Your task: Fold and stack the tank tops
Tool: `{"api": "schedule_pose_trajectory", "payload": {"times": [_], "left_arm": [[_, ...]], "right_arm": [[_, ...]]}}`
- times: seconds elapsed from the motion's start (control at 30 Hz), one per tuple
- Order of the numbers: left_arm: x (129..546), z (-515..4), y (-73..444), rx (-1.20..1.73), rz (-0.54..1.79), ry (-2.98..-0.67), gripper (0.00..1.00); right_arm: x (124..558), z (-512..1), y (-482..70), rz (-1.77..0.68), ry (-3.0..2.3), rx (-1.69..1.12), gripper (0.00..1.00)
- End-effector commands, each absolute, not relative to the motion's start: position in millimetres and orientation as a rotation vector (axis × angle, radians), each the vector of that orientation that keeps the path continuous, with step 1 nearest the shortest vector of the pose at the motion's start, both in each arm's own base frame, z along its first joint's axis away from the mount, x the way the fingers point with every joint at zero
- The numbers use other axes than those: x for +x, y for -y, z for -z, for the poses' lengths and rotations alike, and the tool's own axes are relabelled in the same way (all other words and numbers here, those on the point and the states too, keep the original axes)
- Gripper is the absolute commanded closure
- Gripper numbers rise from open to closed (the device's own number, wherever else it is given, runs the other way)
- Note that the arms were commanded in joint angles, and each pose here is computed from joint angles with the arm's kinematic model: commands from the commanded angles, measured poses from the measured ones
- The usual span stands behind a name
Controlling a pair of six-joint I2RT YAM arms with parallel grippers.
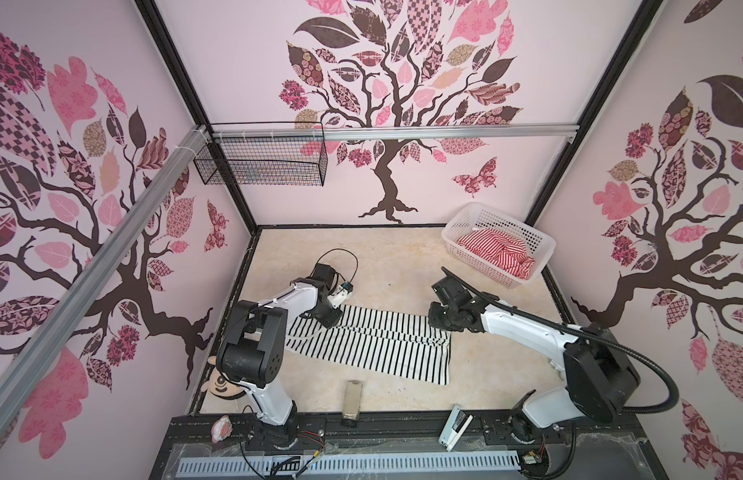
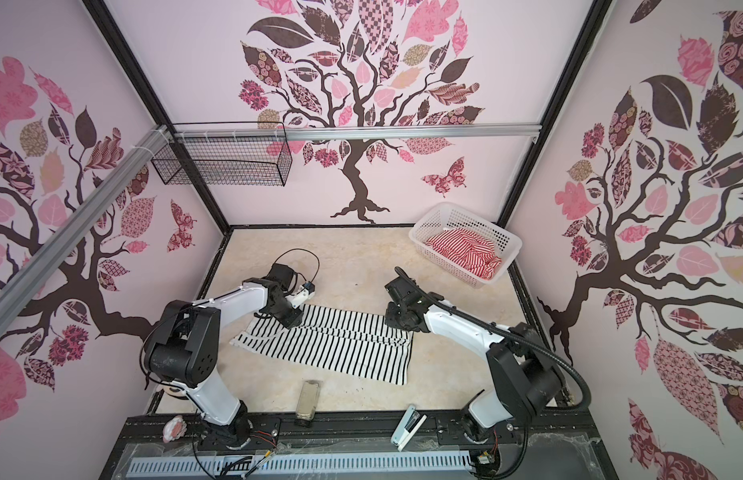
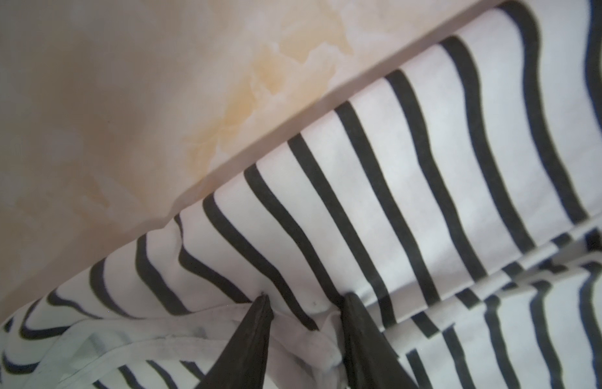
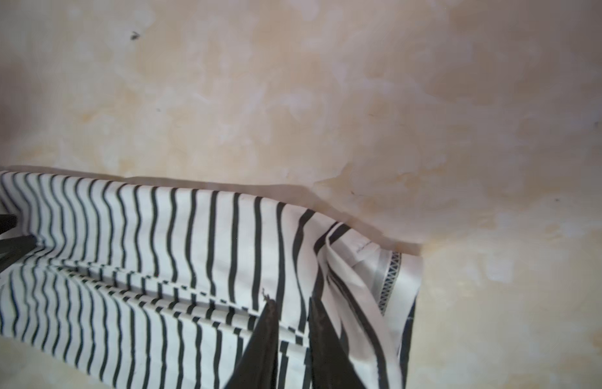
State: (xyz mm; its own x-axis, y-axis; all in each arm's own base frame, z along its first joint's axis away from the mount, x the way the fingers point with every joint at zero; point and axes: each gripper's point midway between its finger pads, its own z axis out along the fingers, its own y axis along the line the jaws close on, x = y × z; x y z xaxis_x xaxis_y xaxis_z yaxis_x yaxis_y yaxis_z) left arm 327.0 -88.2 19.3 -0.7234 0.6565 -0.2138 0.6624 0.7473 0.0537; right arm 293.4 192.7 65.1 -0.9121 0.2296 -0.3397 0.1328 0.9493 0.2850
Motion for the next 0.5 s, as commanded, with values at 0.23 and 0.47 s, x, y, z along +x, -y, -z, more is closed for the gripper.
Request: {"api": "schedule_pose_trajectory", "payload": {"times": [0.23,0.47], "left_arm": [[313.7,-11.4,84.3,1.037,0.056,-2.775,0.61],[312.2,-5.6,82.2,1.042,0.047,-2.786,0.61]], "right_arm": [[267.3,-45.0,-197.3,-0.384,-2.799,0.229,0.80],[263.7,-80.0,-162.8,-0.361,-2.690,0.321,0.59]]}}
